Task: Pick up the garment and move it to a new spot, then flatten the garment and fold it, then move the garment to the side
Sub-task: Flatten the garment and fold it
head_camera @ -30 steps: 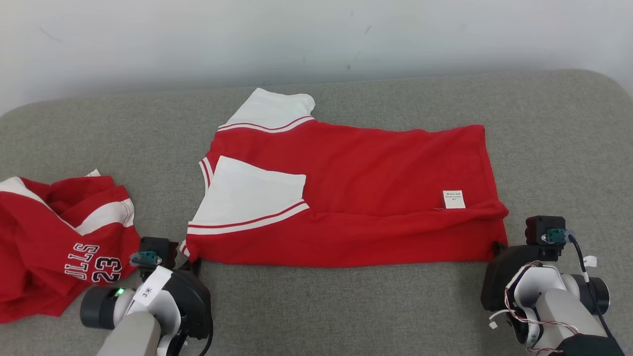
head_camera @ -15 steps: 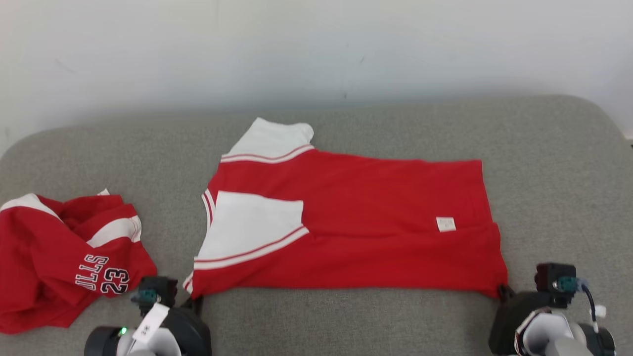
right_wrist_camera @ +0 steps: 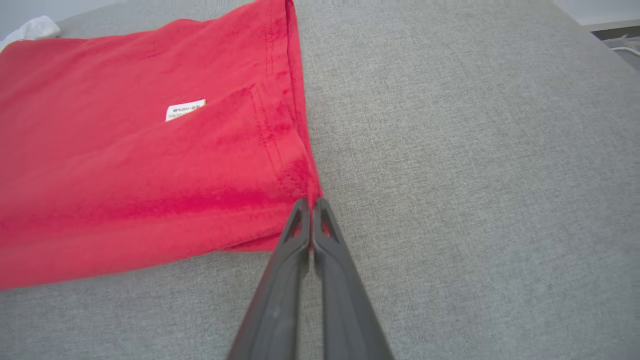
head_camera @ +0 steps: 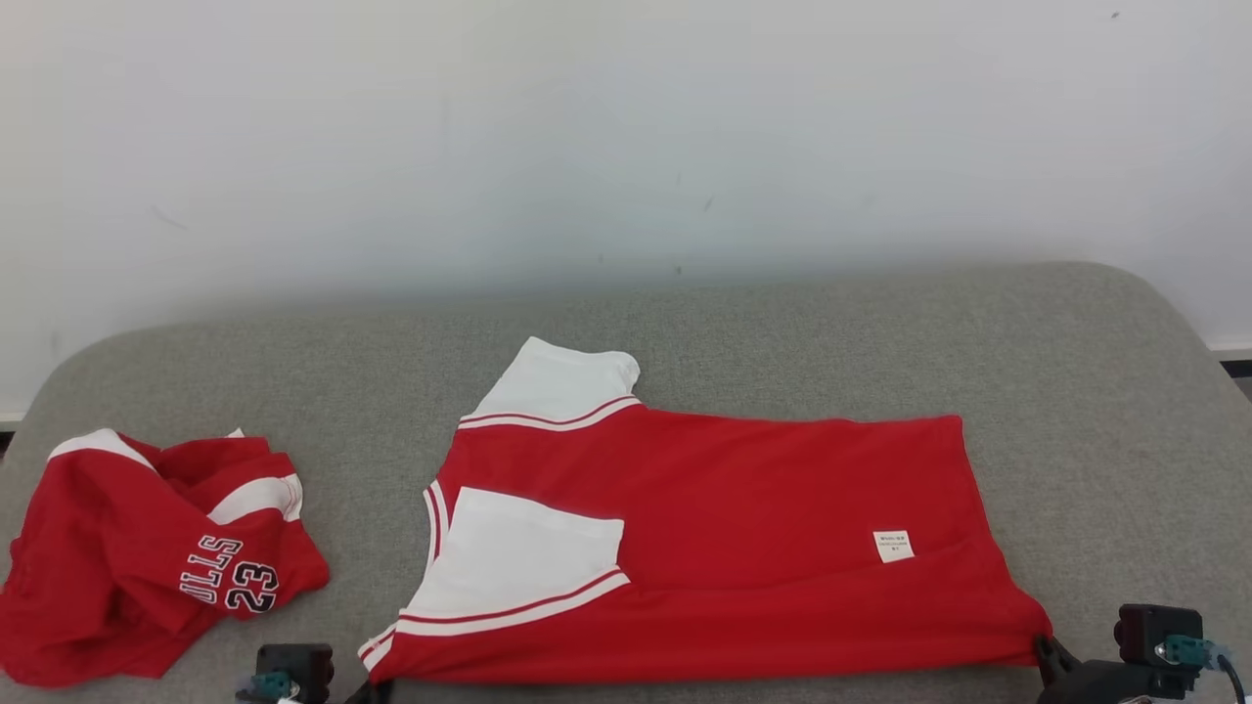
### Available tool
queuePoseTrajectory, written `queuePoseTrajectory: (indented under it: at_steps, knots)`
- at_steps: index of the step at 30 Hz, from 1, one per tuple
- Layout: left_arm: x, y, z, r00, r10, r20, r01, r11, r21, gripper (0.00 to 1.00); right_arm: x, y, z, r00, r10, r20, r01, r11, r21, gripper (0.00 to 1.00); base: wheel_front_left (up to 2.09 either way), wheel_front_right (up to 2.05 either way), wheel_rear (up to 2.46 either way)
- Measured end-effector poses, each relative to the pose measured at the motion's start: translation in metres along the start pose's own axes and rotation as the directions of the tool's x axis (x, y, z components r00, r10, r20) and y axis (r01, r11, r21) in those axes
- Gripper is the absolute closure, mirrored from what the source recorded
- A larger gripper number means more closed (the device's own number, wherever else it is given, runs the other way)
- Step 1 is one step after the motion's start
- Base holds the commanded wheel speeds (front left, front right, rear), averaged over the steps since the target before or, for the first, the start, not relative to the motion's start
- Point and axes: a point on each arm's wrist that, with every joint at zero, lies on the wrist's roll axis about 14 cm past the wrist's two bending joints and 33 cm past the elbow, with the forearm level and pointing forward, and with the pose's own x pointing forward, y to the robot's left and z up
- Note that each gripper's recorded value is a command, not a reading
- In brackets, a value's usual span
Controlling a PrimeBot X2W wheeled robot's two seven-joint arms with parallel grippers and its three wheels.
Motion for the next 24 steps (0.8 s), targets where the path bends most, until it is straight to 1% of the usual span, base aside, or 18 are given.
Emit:
queuePoseTrajectory:
  at_steps: [9, 12, 22, 23, 24]
  knots:
    - [-0.021, -0.006, -0.029, 1.0, 0.009, -0.027, -0.01, 0.999, -0.031, 1.0, -0.007, -0.006, -0.009, 0.999, -0.005, -0.034, 0.005, 1.0, -0.011, 1.0, 0.0, 0.0, 0.0]
    - [-0.027, -0.007, -0.033, 1.0, 0.017, -0.024, -0.018, 0.999, -0.045, 1.0, -0.009, -0.008, -0.014, 0.999, -0.01, -0.052, 0.009, 1.0, -0.022, 1.0, 0.0, 0.0, 0.0]
    - [-0.044, -0.006, -0.049, 0.998, 0.041, -0.038, -0.044, 0.995, -0.088, 1.0, -0.013, -0.001, -0.028, 0.993, 0.005, -0.116, -0.011, 0.999, -0.048, 1.0, 0.0, 0.0, 0.0]
    - [-0.045, -0.007, -0.051, 0.998, 0.039, -0.043, -0.043, 0.995, -0.089, 1.0, -0.013, -0.001, -0.029, 0.993, 0.006, -0.12, -0.011, 0.999, -0.047, 0.93, 0.0, 0.0, 0.0]
    - [-0.046, -0.008, -0.051, 0.998, 0.037, -0.044, -0.041, 0.995, -0.09, 0.72, -0.014, 0.0, -0.032, 0.991, 0.006, -0.131, -0.013, 0.999, -0.048, 0.71, 0.0, 0.0, 0.0]
